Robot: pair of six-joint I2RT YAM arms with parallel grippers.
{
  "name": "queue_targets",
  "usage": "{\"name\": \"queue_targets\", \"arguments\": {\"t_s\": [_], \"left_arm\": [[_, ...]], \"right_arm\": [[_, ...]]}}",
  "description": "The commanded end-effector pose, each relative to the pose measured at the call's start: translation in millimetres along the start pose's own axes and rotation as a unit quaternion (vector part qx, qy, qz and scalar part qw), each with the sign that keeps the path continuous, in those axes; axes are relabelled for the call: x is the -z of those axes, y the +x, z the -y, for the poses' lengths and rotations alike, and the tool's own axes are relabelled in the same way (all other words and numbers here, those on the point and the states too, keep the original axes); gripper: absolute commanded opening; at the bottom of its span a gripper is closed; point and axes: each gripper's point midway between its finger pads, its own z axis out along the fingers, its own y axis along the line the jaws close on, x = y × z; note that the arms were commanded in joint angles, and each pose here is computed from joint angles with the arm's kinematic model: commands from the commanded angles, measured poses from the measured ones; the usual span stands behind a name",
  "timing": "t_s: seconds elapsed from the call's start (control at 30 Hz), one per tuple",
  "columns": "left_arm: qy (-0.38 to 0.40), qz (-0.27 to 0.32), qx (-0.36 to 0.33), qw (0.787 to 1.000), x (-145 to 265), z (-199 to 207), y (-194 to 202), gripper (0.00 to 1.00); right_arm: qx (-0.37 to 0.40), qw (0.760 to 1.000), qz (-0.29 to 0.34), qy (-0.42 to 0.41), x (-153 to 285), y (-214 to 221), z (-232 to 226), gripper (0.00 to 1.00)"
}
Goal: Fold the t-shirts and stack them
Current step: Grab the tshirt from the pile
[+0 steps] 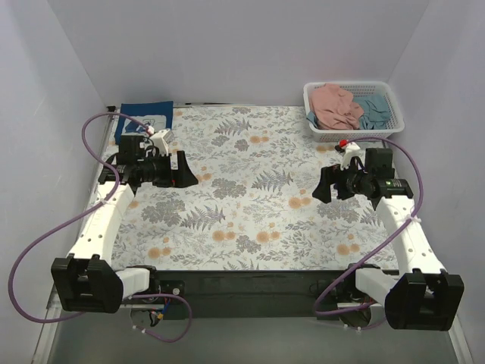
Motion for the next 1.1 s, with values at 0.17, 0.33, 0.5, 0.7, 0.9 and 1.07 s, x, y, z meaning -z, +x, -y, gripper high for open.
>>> {"name": "queue_targets", "arguments": {"t_s": [0.17, 0.33, 0.5, 0.7, 0.9, 1.07], "left_arm": [[0.031, 0.032, -0.069, 0.997, 17, 21, -39, 0.88], [0.027, 0.03, -0.076, 0.996, 20, 21, -41, 0.89], [0.036, 0.003, -0.066, 0.997, 18, 22, -38, 0.89], [0.027, -0.012, -0.063, 0.998, 14, 15, -32, 0.89], [0.013, -0.022, -0.057, 0.998, 9, 6, -20, 0.89], [0.006, -0.024, -0.056, 0.998, 5, 1, -21, 0.89]], "right_arm": [[0.082, 0.99, 0.078, 0.079, 20, -146, 55, 0.98], [0.078, 0.98, 0.13, 0.133, 28, -232, 117, 0.98], [0.048, 0.975, 0.133, 0.173, -6, -265, 182, 0.98], [0.036, 0.978, 0.14, 0.148, -59, -279, 219, 0.98], [0.016, 0.988, 0.093, 0.125, -113, -241, 236, 0.98], [0.002, 0.992, 0.071, 0.108, -137, -220, 242, 0.98]]}}
